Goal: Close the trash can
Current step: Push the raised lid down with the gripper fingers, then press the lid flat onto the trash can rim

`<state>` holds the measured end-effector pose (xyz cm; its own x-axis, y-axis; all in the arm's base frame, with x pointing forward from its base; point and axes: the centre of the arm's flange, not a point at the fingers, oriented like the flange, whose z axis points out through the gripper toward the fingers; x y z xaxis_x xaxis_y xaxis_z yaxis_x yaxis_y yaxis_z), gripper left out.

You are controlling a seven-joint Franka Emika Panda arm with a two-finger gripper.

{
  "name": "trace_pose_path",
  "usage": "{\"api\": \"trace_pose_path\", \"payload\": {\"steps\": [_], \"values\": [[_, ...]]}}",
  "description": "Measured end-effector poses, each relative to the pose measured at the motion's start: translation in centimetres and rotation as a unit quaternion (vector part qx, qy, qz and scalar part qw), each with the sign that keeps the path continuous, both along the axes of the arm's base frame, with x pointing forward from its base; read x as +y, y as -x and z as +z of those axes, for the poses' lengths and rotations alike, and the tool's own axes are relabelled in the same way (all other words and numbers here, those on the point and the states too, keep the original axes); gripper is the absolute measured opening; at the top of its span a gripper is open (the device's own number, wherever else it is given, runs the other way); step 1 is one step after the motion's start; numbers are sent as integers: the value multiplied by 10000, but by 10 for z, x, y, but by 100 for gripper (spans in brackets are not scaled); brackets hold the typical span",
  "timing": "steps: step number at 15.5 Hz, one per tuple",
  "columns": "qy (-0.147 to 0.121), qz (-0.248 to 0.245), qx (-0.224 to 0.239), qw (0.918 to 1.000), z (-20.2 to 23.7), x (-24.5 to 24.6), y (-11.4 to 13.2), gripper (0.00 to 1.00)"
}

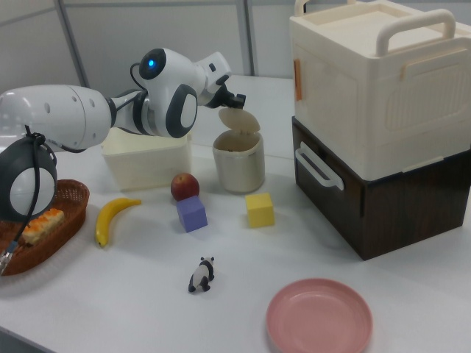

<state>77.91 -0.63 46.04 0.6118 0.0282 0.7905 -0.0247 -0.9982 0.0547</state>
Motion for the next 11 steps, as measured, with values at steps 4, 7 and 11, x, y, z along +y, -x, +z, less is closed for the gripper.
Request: {"api": "trace_pose_path", "payload": {"steps": [4, 7, 11], "values": [[48, -53, 86, 9999, -9, -10, 1, 4], [124, -90, 254, 9996, -26, -21, 5, 4], [233, -87, 516, 9984, -38, -29, 23, 4]]}}
